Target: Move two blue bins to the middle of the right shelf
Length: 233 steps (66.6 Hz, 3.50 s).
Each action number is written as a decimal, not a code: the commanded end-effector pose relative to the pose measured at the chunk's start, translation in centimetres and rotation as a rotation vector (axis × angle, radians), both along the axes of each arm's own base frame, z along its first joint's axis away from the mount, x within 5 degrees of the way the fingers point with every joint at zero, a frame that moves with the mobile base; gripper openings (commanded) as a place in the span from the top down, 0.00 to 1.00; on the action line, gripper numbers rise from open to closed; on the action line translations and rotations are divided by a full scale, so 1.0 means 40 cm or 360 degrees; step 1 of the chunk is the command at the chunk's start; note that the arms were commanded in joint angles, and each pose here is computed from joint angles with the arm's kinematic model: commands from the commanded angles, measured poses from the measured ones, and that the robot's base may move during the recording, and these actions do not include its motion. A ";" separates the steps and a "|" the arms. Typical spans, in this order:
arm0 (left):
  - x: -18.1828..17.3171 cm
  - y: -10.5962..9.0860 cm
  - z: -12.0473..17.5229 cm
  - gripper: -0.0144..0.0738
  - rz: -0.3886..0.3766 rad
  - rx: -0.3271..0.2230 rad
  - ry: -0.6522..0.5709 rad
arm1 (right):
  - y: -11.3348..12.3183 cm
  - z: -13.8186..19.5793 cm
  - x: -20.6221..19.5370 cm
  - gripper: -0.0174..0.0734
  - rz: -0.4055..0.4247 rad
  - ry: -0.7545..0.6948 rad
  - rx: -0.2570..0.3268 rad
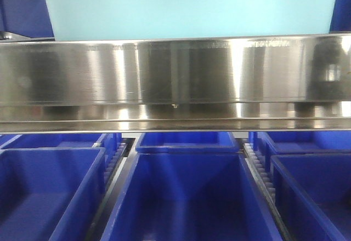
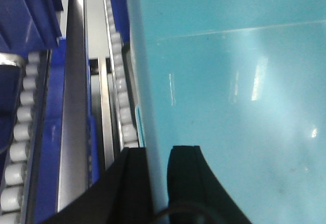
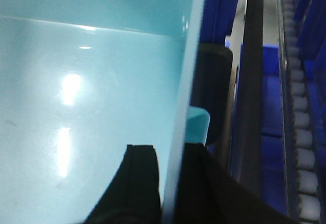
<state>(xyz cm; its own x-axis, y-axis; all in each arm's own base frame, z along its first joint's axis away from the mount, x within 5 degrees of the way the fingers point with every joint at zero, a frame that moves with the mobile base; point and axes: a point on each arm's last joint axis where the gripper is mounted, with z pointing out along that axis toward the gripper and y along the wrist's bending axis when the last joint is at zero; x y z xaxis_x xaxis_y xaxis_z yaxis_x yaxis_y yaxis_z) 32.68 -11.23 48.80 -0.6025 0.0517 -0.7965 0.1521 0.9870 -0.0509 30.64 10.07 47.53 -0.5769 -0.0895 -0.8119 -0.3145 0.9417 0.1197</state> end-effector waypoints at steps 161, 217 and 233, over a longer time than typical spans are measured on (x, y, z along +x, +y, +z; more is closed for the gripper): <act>0.057 -0.049 -0.318 0.42 -0.0084 0.0089 0.0598 | 0.034 -0.309 0.066 0.48 0.0031 0.0728 -0.0128; 0.021 -0.035 -0.224 0.96 -0.0094 0.0023 0.0410 | 0.020 -0.174 0.014 0.98 0.0013 0.0283 0.0010; -0.030 -0.016 -0.081 0.96 -0.0109 -0.0084 0.0124 | 0.006 -0.061 -0.027 0.98 0.0009 0.0018 0.0084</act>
<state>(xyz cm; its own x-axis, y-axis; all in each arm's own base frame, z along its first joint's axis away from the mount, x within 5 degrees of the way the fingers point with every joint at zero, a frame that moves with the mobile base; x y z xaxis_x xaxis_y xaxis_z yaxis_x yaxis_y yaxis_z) 32.87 -11.88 41.98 -0.7614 0.0798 -0.6434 0.1698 0.9823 -0.0791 30.34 10.44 41.76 -0.7108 -0.1002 -0.6962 -0.2967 0.9401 0.1676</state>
